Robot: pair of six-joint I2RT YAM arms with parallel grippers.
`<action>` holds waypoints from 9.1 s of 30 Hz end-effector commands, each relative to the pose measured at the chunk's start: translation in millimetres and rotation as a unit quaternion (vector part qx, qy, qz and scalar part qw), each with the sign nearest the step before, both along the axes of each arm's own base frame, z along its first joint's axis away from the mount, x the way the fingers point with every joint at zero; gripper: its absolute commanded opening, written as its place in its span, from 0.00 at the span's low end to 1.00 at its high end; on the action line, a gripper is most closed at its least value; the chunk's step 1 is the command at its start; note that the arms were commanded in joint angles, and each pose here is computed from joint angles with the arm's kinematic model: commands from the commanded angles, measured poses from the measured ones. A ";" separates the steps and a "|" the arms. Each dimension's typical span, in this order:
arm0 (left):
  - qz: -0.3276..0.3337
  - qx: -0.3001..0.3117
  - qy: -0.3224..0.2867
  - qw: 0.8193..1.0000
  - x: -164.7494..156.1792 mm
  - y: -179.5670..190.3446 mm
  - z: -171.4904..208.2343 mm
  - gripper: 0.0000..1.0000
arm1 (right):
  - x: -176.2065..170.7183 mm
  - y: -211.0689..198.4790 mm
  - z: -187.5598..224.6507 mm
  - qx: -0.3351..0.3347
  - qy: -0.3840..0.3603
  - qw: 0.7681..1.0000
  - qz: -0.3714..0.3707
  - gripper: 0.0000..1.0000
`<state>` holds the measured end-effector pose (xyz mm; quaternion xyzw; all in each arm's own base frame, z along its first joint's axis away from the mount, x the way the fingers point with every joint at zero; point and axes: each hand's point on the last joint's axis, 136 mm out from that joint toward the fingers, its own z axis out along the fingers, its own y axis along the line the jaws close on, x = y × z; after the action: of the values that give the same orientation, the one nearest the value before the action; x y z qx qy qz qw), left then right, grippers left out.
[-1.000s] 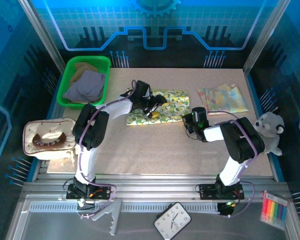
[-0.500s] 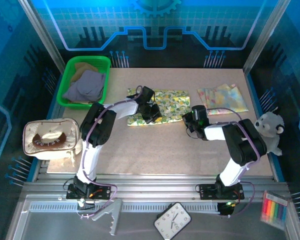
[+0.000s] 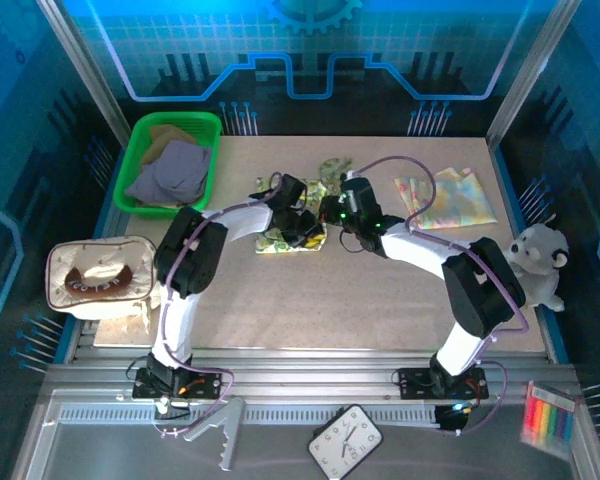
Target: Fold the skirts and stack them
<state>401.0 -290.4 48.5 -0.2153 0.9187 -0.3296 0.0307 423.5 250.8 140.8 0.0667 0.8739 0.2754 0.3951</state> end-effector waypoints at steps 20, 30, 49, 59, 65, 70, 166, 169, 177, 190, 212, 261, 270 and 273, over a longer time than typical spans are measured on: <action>0.103 0.111 0.073 0.986 -23.8 155.5 -80.4 0.08 | 5.8 53.2 -3.0 -0.146 -0.026 0.975 0.165 0.00; 0.122 0.085 0.037 0.988 -12.5 162.5 -57.6 0.03 | -34.1 130.9 -91.0 -0.274 0.033 0.900 0.337 0.00; 0.126 0.073 0.040 0.989 -17.7 166.0 -58.7 0.00 | -43.2 145.4 -56.7 -0.318 -0.058 0.829 0.456 0.00; 0.137 0.084 0.035 0.986 -19.0 187.6 -41.6 0.12 | -69.5 152.2 -71.5 -0.251 -0.004 0.823 0.509 0.24; 0.148 0.129 0.012 0.980 -33.1 219.3 -5.1 0.27 | -58.2 123.4 4.2 -0.189 -0.014 0.849 0.494 0.67; 0.162 0.178 -0.007 0.970 -42.9 240.7 19.9 0.28 | 0.4 85.5 19.9 -0.140 0.009 0.914 0.381 0.43; 0.027 0.005 -0.160 0.987 29.3 116.7 74.3 0.99 | 61.1 73.8 -54.1 -0.086 0.070 0.916 0.386 0.00; 0.048 0.022 -0.125 0.991 32.4 120.5 45.3 0.99 | 54.8 77.8 -42.4 -0.080 0.059 0.912 0.398 0.00; 0.144 0.095 -0.052 0.984 12.5 160.9 -23.7 0.99 | 45.1 89.6 -9.5 -0.064 0.013 0.907 0.416 0.00; 0.145 0.105 -0.057 0.982 -2.5 175.4 -32.6 0.99 | 98.8 90.0 -96.7 -0.090 0.126 0.928 0.339 0.21; 0.148 -0.024 -0.125 0.981 41.6 139.1 52.5 0.99 | 50.5 30.7 -71.8 -0.072 0.241 0.937 0.242 0.93; 0.116 -0.109 -0.140 0.977 33.9 142.8 66.1 0.99 | 56.3 -26.0 -42.2 -0.141 0.233 0.946 0.176 0.00; 0.112 -0.111 -0.163 0.974 45.2 142.0 92.0 0.99 | 48.4 -132.0 9.0 -0.339 0.200 0.900 0.189 0.00; 0.117 -0.108 -0.149 0.976 43.2 142.9 83.9 0.99 | 50.7 -175.5 18.1 -0.398 0.207 0.878 0.168 0.00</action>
<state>447.0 -148.3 124.8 -0.2739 0.8316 -0.4443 0.1898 484.5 131.2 145.5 -0.1503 0.9725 0.0468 0.1716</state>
